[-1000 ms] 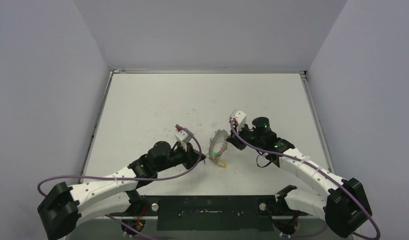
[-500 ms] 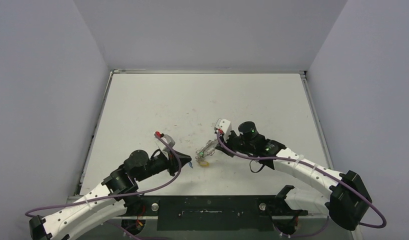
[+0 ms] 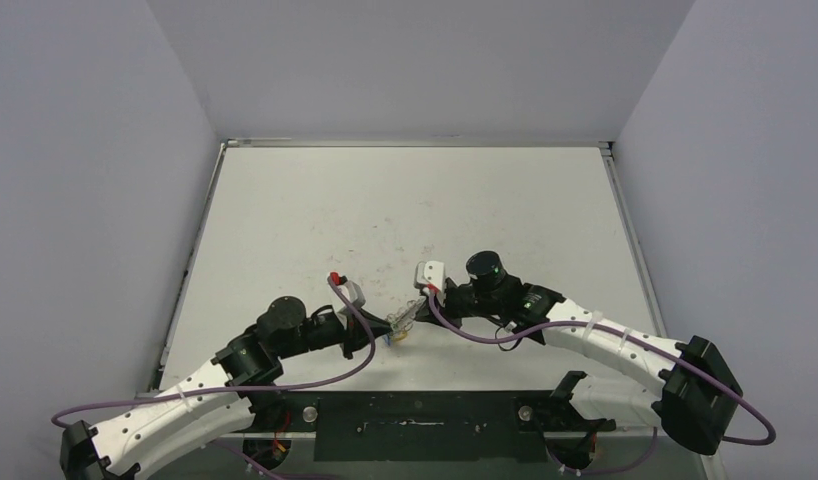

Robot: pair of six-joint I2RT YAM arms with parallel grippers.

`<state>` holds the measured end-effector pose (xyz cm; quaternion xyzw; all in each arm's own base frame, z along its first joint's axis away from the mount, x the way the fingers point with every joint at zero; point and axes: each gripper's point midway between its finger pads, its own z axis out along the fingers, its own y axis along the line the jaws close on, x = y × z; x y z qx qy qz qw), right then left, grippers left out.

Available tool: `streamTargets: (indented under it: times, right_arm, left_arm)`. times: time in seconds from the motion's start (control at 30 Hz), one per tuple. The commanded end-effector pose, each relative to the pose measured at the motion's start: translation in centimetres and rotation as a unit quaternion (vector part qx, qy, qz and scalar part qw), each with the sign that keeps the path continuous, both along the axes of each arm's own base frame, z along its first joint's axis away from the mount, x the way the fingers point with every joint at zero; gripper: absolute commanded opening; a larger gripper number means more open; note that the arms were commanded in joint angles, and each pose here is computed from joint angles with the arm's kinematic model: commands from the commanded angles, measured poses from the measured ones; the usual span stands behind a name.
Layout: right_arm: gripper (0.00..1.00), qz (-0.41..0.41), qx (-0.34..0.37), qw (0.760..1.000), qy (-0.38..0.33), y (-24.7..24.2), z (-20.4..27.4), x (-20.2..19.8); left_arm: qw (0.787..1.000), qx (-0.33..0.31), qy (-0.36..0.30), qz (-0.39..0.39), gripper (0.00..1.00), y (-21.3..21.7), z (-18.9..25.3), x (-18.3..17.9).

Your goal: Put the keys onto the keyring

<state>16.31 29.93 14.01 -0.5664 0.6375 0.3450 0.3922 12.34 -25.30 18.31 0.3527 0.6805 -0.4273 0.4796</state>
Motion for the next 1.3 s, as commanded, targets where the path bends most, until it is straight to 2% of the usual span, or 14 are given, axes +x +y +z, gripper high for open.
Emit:
streamTargets:
  times: [0.0, 0.33, 0.7, 0.77, 1.0, 1.27]
  right_arm:
    - [0.0, 0.06, 0.041, 0.997, -0.02, 1.5, 2.5, -1.1]
    - [0.0, 0.083, 0.065, 0.994, -0.011, 2.7, 3.8, -2.0]
    - [0.0, 0.091, 0.07, 0.993, 0.005, 4.4, 3.4, -2.5]
    - [0.0, 0.09, 0.071, 0.993, 0.006, 4.6, 3.4, -2.5]
    - [0.0, 0.087, 0.075, 0.993, 0.0, 5.1, 3.6, -2.6]
    - [0.0, 0.079, 0.071, 0.994, -0.009, 4.9, 3.6, -2.3]
  left_arm:
    - [0.999, 0.0, -0.037, -0.013, 0.0, 0.1, 2.6, 0.0]
    - [0.998, 0.042, -0.048, -0.02, 0.0, 0.2, 1.5, 0.1]
    - [0.996, 0.037, -0.069, -0.037, 0.0, -1.6, 1.5, 0.5]
    - [0.996, 0.019, -0.076, -0.036, 0.0, -2.0, 2.3, 0.6]
    - [0.998, 0.005, -0.062, -0.026, 0.0, -2.5, 1.6, 0.7]
    - [0.999, 0.032, -0.039, -0.021, 0.0, -2.5, 0.5, 0.5]
